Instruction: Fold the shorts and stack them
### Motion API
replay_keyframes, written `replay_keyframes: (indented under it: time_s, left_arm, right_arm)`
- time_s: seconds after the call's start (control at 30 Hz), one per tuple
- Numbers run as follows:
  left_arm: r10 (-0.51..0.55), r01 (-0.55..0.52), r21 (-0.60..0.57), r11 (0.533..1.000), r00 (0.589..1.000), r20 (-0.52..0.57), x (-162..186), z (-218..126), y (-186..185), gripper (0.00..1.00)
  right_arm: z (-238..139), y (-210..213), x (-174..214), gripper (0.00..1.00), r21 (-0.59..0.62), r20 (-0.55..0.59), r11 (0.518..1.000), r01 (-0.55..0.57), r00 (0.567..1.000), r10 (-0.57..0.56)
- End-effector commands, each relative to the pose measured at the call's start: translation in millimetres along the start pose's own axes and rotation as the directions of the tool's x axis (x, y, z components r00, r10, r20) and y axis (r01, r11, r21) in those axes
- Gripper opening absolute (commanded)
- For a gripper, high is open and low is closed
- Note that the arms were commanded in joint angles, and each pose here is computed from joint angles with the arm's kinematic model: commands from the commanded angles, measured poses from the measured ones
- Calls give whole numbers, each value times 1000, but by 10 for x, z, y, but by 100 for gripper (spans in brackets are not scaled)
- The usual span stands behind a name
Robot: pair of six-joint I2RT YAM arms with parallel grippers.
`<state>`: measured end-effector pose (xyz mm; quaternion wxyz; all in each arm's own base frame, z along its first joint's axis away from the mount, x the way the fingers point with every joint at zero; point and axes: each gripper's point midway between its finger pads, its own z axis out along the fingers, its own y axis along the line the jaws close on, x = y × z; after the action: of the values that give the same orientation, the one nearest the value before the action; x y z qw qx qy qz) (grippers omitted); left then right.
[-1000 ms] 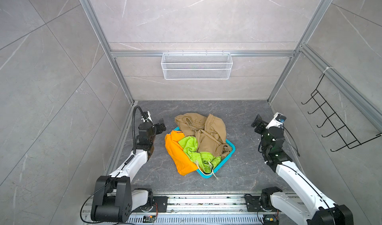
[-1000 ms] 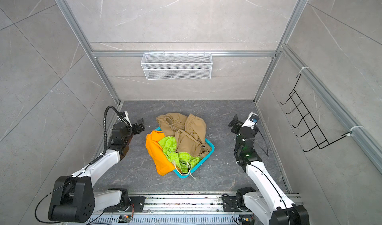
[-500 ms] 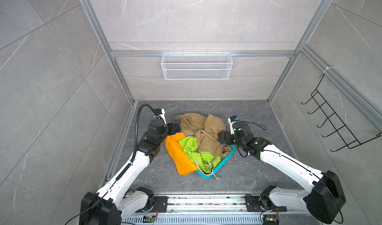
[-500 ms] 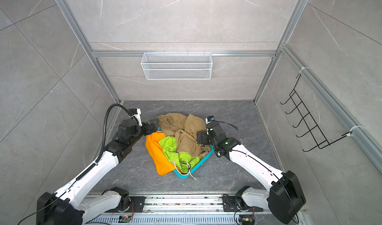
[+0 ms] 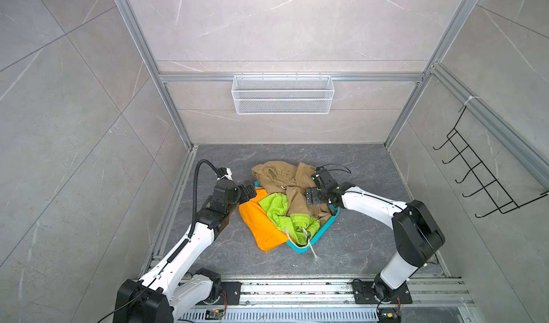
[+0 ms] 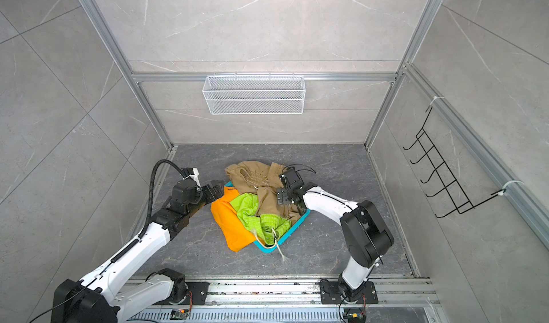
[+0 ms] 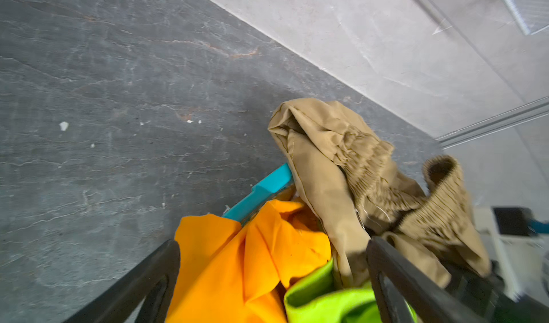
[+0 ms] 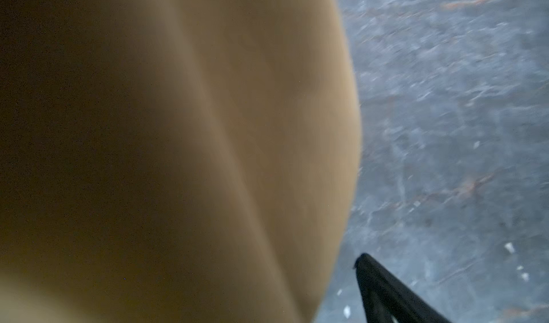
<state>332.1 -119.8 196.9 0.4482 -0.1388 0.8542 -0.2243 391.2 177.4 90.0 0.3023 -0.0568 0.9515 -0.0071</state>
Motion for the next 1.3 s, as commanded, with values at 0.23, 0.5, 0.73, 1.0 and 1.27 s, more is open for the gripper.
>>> replay_keyframes:
  time_s: [0.23,0.5,0.73,1.0,1.27]
  left_arm:
    - [-22,30,75,997,994,-104,17,-138,-318,100]
    - [-50,56,43,998,992,-116,59,-193,-244,100]
    - [-37,39,9,999,991,-127,137,-296,-128,100]
    - [-37,34,-22,999,993,-115,224,-404,28,100]
    - [-18,16,-15,1000,989,-148,291,-379,23,100]
  right_arm:
    - [-1068,-38,-629,100,-23,143,999,25,990,-22]
    - [-1552,1086,5,100,-305,166,912,275,958,-234]
    - [-1303,1856,651,93,-315,117,833,456,889,-442]
    - [-837,1957,760,84,-200,69,847,493,869,-490]
    - [-837,1862,592,84,-119,101,852,510,860,-501]
